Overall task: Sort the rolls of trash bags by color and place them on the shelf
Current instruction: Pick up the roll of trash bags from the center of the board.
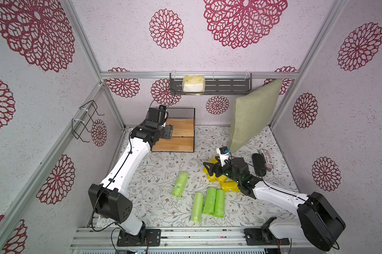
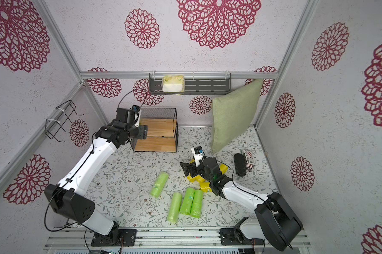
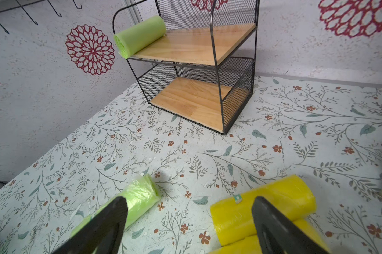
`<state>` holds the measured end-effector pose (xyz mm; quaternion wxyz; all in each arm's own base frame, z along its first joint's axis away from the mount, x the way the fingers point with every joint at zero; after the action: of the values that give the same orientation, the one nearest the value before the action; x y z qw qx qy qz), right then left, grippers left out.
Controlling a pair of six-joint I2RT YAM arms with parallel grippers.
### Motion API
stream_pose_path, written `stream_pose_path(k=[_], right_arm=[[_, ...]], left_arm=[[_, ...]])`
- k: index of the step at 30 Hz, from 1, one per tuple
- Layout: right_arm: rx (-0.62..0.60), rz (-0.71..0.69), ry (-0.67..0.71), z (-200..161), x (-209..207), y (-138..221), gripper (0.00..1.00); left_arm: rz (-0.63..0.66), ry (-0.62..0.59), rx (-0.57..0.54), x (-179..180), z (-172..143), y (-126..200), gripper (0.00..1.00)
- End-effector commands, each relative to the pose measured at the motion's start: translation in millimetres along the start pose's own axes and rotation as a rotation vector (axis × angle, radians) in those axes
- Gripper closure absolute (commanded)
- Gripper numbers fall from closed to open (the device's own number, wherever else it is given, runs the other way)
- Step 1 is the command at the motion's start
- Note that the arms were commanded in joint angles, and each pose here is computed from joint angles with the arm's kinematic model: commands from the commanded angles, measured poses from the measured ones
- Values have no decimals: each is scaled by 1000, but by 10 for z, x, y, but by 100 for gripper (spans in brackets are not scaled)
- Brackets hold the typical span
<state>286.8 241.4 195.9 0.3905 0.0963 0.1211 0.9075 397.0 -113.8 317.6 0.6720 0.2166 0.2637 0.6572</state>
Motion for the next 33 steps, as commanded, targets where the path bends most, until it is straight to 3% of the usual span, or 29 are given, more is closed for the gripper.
stream_pose_path(k=[1, 6, 11, 15, 18, 21, 28, 33], right_arm=[[27, -9, 11, -61, -31, 0, 6], [73, -29, -16, -210, -151, 21, 6], [74, -37, -42, -242, -235, 45, 6], [64, -34, -56, -210, -236, 42, 6], [61, -25, -63, -202, -221, 61, 6], [57, -35, -70, -205, -226, 102, 6], [45, -55, -88, -261, -236, 212, 6], [50, -55, -83, -271, -238, 204, 6]], left_arm=[[-162, 91, 85, -315, -480, 23, 23], [-259, 146, 260, -520, -1379, 84, 23], [-234, 136, 421, -595, -2120, -5, 22], [-163, 85, 524, -587, -2512, -198, 19], [-121, 41, 561, -593, -2640, -361, 14], [-150, 39, 581, -703, -2701, -503, 16], [-85, -11, 588, -723, -2775, -667, 45], [-48, -37, 528, -659, -2601, -587, 53]])
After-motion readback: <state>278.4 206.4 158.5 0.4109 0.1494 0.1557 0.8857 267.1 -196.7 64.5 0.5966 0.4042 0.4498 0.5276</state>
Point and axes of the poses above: each gripper's point midway between its finger pads, its own y axis back along the fingers, its own x axis along the line the jaws close on, z = x × y, the point moved 4 cm from there along y, back along the fingers, and after that the axes turned 12 degrees about y, right-handed, at the moved point
